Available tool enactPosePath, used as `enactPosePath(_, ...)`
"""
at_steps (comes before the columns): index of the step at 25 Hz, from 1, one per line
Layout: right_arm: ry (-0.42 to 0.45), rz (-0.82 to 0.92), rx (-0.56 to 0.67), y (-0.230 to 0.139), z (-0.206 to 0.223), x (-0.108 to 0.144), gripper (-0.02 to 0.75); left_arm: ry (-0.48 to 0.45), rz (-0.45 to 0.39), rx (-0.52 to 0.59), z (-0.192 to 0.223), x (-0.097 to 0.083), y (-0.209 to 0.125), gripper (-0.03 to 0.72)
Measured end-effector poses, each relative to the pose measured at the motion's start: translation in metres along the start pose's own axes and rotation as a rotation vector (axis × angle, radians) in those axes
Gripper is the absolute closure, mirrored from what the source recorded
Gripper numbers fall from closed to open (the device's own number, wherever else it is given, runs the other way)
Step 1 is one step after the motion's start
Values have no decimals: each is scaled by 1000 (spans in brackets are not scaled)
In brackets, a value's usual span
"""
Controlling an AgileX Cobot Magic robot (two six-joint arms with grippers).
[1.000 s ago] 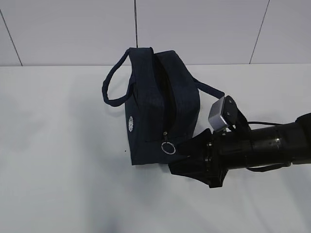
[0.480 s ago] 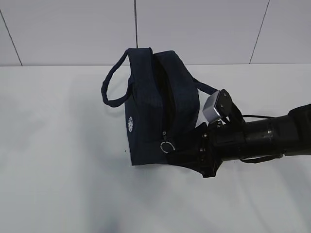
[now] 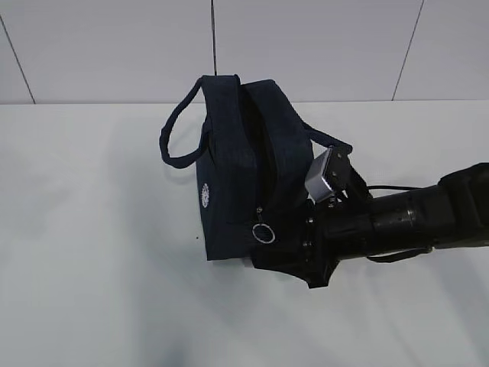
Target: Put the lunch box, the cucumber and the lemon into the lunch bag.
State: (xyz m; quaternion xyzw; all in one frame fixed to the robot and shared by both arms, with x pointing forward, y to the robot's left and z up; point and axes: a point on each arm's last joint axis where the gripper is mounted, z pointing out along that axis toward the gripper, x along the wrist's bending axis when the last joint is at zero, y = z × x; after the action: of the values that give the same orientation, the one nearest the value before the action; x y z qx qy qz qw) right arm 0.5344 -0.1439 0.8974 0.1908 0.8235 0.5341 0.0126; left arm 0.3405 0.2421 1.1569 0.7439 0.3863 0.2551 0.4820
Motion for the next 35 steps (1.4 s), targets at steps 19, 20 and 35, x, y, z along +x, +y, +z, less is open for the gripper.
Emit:
enactPosePath(19, 22, 45, -33, 6, 9, -10, 526, 1, 2, 1, 0, 0, 0, 326)
enactPosePath(20, 22, 45, -33, 6, 9, -10, 557, 1, 2, 1, 0, 0, 0, 326)
enactPosePath(35, 7, 45, -19, 4, 9, -12, 720, 2, 2, -1, 0, 0, 0, 327)
